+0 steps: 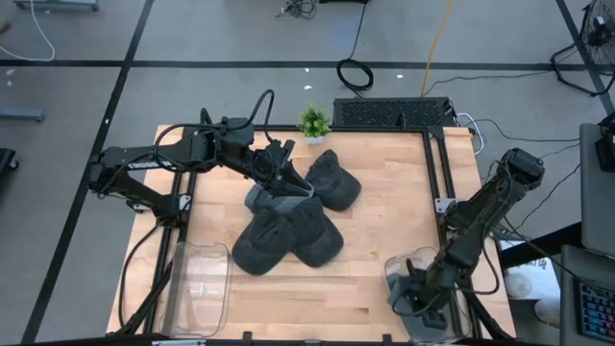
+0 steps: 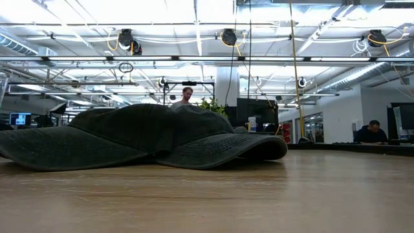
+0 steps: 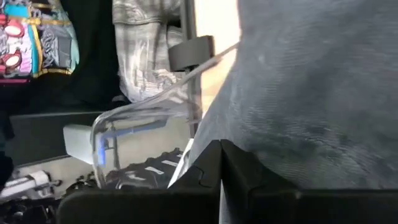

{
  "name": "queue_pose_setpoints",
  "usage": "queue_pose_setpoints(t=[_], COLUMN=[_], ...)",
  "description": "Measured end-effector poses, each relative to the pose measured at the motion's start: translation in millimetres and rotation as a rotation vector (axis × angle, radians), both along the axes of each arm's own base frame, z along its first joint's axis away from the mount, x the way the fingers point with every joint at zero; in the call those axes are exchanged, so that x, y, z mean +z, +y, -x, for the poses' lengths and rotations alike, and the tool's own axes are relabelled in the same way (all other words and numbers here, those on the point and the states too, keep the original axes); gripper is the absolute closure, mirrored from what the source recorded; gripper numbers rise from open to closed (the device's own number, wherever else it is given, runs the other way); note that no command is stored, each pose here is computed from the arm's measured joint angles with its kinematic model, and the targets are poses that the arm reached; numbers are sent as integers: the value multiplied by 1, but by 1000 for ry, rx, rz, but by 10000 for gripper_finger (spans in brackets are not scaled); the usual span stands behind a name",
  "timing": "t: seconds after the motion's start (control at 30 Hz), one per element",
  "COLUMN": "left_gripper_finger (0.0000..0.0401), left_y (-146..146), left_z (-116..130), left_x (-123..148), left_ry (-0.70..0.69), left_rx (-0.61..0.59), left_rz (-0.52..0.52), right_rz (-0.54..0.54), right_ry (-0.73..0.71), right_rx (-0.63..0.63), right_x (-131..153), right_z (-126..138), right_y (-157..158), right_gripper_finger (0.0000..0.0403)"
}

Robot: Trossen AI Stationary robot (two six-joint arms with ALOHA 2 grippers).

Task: Pick & Place hat
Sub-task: Put the bottom gray cap into the right transparent bin

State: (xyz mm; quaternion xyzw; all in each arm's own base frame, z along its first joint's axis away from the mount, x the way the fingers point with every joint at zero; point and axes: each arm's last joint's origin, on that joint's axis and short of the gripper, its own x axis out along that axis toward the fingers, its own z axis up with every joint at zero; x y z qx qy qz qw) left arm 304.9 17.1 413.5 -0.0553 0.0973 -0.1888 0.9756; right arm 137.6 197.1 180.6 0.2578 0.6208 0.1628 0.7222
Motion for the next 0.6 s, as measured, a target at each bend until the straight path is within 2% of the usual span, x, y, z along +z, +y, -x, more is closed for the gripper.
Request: queue_pose_setpoints(t=[0.17,0.37,0.53,0.6], left_gripper_finger=[325,325,325,325], left_y=[0,0,0,0], left_z=[0,0,0,0], left_x=[0,0,0,0], left_ry=[0,0,0,0], left_rx=[0,0,0,0], left_rz=[0,0,0,0], right_rz=[38,56,180,171], right_ry=[22,-17,5,-8], right_rx=[-76,-59,-55,-23], right_x=[-4,-1,8,15], right_z=[-3,-4,-3,-4], right_y=[-7,-8,-12,-8], right_gripper_finger=[403,403,403,403])
